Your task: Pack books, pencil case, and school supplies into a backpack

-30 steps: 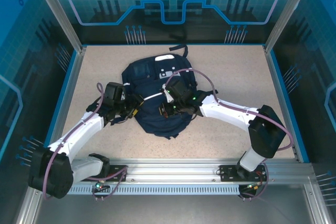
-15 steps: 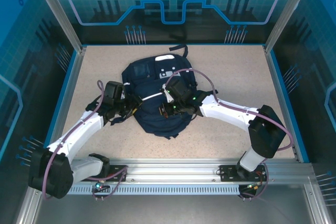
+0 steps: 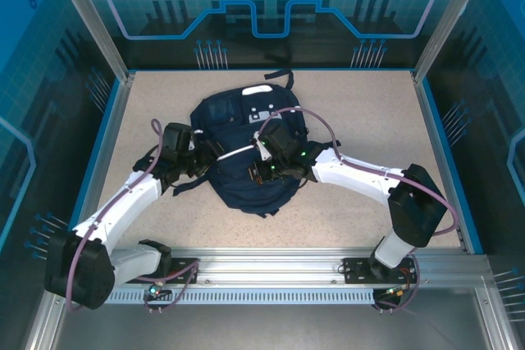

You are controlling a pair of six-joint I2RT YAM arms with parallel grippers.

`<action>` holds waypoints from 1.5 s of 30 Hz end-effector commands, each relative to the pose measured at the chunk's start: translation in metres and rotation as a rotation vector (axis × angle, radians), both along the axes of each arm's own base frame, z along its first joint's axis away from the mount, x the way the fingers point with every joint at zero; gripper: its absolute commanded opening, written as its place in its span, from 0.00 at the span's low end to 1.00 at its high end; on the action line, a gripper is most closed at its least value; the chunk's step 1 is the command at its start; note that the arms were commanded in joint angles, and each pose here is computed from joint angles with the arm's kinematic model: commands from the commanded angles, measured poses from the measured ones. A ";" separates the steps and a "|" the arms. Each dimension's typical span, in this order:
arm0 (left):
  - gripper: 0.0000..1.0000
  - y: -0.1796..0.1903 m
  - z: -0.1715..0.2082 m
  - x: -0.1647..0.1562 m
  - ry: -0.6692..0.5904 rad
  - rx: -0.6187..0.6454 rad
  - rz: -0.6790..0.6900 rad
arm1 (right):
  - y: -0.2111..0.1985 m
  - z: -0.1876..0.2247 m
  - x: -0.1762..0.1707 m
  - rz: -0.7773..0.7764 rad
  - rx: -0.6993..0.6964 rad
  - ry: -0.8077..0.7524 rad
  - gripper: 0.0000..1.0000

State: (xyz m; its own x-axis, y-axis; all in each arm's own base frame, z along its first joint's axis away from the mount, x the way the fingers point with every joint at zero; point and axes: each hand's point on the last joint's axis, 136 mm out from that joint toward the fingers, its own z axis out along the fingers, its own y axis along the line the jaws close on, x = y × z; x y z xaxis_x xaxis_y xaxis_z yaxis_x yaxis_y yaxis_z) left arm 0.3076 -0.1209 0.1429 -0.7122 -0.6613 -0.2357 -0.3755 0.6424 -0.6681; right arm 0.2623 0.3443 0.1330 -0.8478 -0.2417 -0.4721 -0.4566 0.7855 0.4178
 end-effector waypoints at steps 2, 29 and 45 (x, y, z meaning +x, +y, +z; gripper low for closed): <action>0.50 -0.004 -0.009 0.000 0.018 -0.021 0.001 | 0.002 0.015 -0.003 0.010 0.022 -0.027 0.00; 0.00 0.023 -0.028 -0.002 0.076 0.116 0.006 | -0.133 0.045 0.071 -0.134 -0.143 -0.203 0.00; 0.67 0.088 0.020 -0.001 0.095 0.215 0.188 | -0.008 0.046 0.020 0.146 0.079 -0.111 0.00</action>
State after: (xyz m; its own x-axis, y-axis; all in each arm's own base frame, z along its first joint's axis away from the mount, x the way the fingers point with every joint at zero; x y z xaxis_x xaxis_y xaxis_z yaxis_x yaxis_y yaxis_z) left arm 0.3283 -0.0472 0.1543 -0.6374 -0.6993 -0.3236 -0.4852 0.6905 -0.5364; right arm 0.2835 0.2970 0.1545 -0.7750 -0.3472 -0.5281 -0.5678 0.7495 0.3404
